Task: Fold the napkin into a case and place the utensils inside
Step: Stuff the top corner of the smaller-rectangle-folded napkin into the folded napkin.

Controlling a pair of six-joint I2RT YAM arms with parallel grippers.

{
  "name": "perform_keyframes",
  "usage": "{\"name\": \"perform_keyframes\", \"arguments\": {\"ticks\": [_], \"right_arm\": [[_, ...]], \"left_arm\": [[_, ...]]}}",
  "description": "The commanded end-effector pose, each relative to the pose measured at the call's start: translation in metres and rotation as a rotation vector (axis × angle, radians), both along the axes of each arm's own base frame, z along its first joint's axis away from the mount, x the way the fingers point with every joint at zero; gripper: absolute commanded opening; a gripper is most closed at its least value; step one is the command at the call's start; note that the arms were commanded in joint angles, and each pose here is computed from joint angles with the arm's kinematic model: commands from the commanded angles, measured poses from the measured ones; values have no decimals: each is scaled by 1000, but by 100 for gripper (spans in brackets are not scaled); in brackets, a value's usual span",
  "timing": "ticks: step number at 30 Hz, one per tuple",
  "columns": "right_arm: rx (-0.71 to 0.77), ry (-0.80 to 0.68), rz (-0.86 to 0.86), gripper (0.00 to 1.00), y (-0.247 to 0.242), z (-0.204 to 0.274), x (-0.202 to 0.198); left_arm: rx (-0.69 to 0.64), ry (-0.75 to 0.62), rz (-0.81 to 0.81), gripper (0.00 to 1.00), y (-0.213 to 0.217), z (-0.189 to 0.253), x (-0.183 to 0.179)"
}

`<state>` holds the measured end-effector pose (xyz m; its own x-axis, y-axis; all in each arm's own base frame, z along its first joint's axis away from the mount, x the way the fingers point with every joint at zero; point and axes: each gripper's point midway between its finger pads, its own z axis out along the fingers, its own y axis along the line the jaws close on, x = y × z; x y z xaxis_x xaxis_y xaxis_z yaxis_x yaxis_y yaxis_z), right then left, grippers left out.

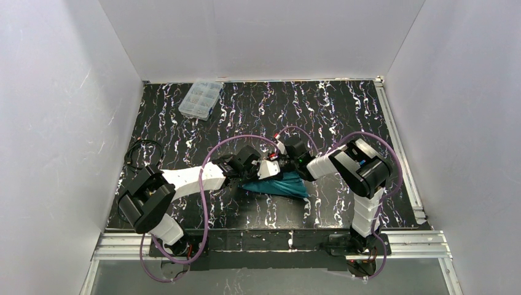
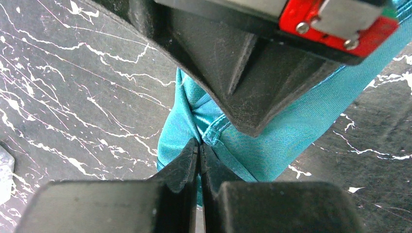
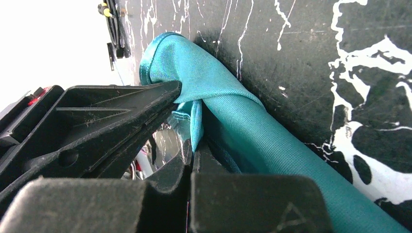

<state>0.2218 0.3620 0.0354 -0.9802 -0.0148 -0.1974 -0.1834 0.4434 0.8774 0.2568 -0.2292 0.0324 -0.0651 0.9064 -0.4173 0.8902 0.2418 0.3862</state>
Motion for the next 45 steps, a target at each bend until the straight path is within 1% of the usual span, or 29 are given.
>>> {"name": "perform_keyframes", "arguments": {"ticks": [1,7,14,18,23,29,32,45], "right_arm": [[44,-55,11,1,9,22,11],[47,-47,18,1,14,23,15],[-83,-17,25,1,0,-5,5],[-106,-3,22,1,-5,-15,0],[-103,1,15,1,-4,-17,0],[-110,4,10,1,-5,-19,-1],[-109,5,9,1,-5,-18,-1],[-52,-5,2,1,10,3,9]], "left_arm": [[-28,5,-17,0,-3,9,-3],[-31,7,-18,0,-4,9,-3],[-38,-3,-15,0,-6,13,0],[-50,7,-15,0,-9,17,-1],[-55,39,-10,0,-7,18,-4],[-94,80,57,0,0,24,6],[-121,103,31,0,-5,26,1],[-114,99,4,0,-3,17,-1]]}}
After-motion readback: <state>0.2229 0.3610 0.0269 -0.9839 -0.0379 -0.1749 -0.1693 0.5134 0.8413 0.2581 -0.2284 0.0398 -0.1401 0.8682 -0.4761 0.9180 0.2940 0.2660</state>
